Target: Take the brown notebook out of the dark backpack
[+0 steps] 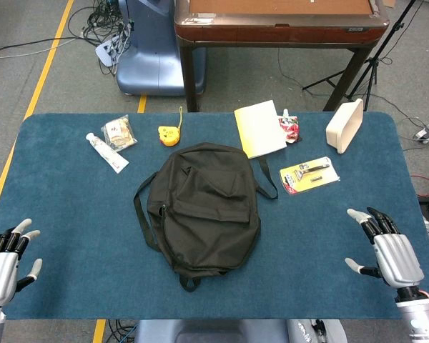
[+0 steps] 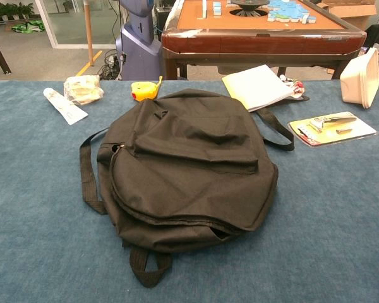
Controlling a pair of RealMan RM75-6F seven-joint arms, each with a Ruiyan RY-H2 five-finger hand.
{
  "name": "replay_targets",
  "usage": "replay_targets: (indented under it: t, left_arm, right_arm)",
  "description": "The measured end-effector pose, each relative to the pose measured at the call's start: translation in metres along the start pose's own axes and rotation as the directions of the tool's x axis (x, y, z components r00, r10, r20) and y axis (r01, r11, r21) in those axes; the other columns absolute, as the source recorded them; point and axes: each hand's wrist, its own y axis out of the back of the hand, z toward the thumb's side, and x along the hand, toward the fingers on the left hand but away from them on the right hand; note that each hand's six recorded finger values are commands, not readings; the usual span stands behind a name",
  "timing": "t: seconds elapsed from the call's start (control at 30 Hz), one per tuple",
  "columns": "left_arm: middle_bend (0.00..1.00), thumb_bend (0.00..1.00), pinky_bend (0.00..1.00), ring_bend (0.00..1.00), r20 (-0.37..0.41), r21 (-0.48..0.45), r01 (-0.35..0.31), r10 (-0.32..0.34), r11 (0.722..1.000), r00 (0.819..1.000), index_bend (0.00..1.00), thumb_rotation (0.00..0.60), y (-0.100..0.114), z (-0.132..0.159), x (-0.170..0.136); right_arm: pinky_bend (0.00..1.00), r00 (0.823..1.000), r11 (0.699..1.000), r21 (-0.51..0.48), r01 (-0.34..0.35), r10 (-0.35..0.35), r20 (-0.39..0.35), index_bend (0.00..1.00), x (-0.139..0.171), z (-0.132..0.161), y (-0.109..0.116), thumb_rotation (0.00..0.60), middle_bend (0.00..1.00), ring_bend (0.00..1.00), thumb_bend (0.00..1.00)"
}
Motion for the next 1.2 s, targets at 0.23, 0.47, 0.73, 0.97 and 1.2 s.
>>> replay_targets:
  t: [0.23, 0.47, 0.73, 0.97, 1.2]
  left_arm:
    - [0.16, 0.31, 0.17, 0.16, 0.000, -0.005, 0.004, -0.004, 1.000, 1.000, 0.27, 0.600, -0.001, -0.001, 0.000]
    - [0.16, 0.31, 0.17, 0.16, 0.005, -0.016, -0.013, 0.013, 1.000, 1.000, 0.27, 0.600, 0.003, -0.001, -0.001]
    - [0.16, 0.31, 0.17, 0.16, 0.003, -0.020, -0.021, 0.021, 1.000, 1.000, 0.27, 0.600, 0.007, -0.004, -0.004]
    - [0.16, 0.31, 0.17, 0.16, -0.001, -0.026, -0.025, 0.025, 0.999, 1.000, 0.27, 0.600, 0.010, -0.007, -0.007]
    - [0.16, 0.31, 0.17, 0.16, -0.002, -0.037, -0.020, 0.020, 0.999, 1.000, 0.27, 0.600, 0.010, -0.009, -0.008]
  right_arm:
    - [0.12, 0.998, 0.999, 0.015, -0.030, 0.031, -0.058, 0.16, -0.004, 0.017, -0.007, 0.600, 0.20, 0.06, 0.12]
    - [0.12, 0.976, 0.994, 0.041, -0.098, 0.104, -0.190, 0.16, -0.017, 0.057, -0.022, 0.600, 0.20, 0.06, 0.12]
    - [0.12, 0.907, 0.966, 0.105, -0.234, 0.256, -0.335, 0.16, -0.043, 0.117, -0.062, 0.600, 0.16, 0.06, 0.12]
    - [0.11, 0.844, 0.941, 0.123, -0.315, 0.337, -0.418, 0.11, -0.066, 0.172, -0.104, 0.600, 0.10, 0.03, 0.11]
    - [0.11, 0.803, 0.923, 0.151, -0.354, 0.382, -0.457, 0.11, -0.083, 0.211, -0.138, 0.600, 0.10, 0.03, 0.11]
